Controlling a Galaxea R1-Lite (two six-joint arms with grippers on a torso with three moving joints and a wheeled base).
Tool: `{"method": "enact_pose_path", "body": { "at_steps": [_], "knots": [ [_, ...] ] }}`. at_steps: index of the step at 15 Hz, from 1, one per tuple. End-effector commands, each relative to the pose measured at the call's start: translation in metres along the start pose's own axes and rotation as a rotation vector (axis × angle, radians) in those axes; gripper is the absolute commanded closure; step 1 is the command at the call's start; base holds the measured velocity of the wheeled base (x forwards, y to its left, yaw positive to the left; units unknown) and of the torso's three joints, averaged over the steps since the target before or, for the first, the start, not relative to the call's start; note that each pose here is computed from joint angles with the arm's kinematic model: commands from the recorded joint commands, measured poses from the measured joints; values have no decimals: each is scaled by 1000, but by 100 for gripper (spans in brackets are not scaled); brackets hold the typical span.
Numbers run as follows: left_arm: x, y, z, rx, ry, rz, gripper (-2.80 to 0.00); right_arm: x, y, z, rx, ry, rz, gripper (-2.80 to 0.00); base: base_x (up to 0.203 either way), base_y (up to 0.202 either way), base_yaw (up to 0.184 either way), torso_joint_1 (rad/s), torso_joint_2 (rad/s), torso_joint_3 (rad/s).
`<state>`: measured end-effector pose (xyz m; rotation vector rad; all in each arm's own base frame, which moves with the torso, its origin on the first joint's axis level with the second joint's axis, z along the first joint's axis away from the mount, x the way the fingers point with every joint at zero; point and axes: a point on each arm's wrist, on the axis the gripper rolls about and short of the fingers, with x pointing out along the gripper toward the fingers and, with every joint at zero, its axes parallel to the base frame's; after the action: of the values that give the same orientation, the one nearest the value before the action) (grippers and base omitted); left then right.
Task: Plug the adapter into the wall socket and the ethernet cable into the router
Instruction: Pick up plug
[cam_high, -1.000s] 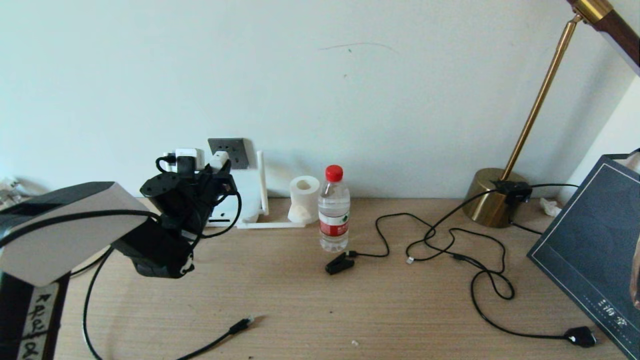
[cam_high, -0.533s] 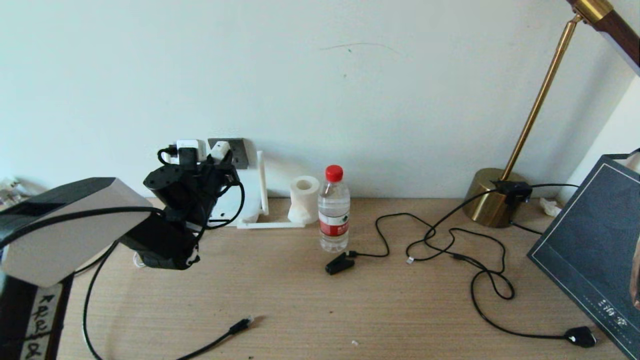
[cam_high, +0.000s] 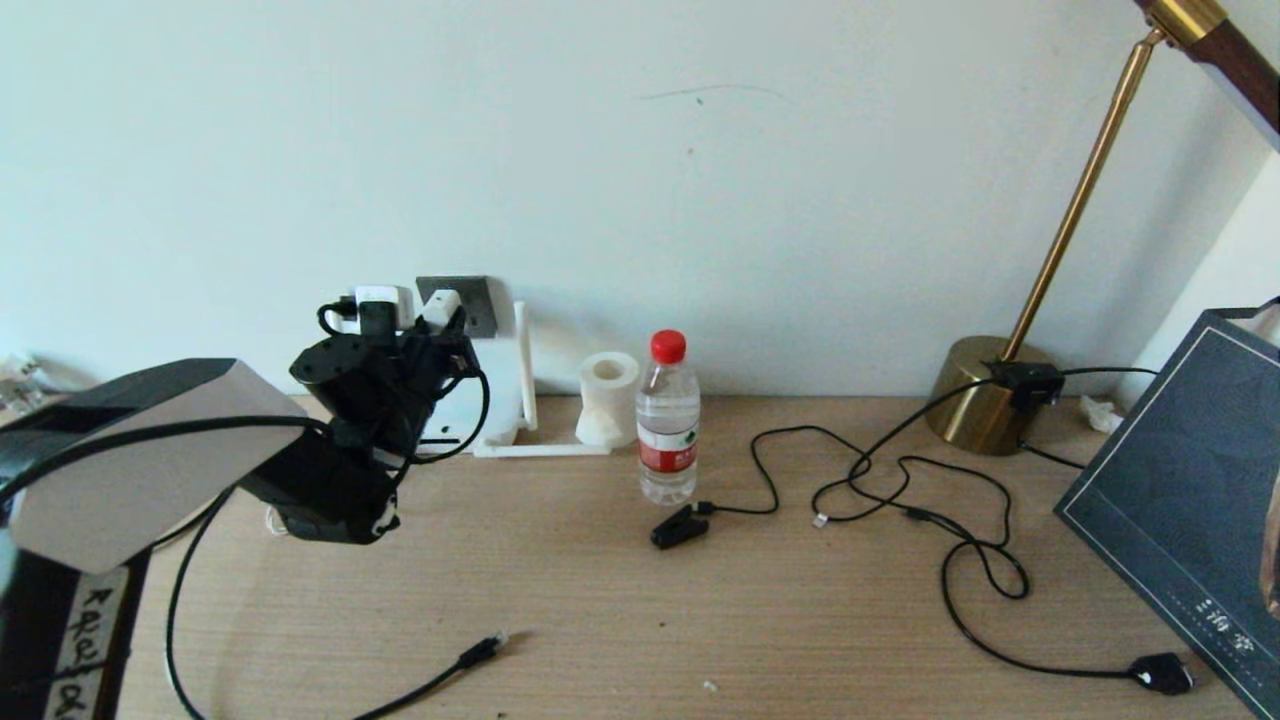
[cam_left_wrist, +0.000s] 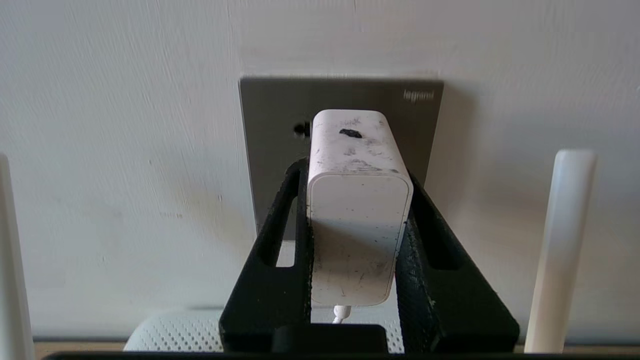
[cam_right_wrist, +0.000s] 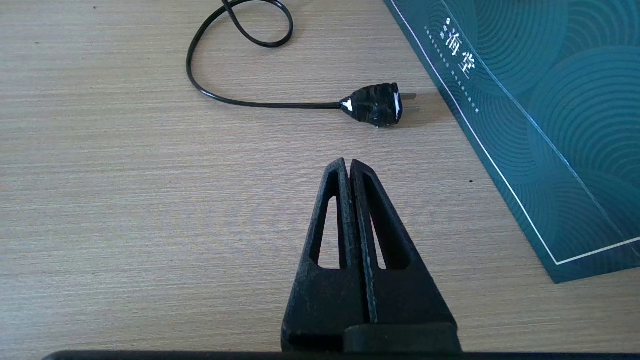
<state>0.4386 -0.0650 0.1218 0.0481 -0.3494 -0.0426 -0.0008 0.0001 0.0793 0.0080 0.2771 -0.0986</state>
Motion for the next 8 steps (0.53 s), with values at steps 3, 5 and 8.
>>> {"method": "enact_pose_path", "body": {
  "at_steps": [3,5,8],
  "knots": [
    [-4,-4,-2,-2,10,-8,0,0,0,0,0,1,0,0,0,0,0,0,0,0],
    [-4,-4,-3,-2,10,-10,0,0,0,0,0,1,0,0,0,0,0,0,0,0],
    [-4,-4,-8,-1,20,-11,0,0,0,0,0,1,0,0,0,0,0,0,0,0]
  ]
}}
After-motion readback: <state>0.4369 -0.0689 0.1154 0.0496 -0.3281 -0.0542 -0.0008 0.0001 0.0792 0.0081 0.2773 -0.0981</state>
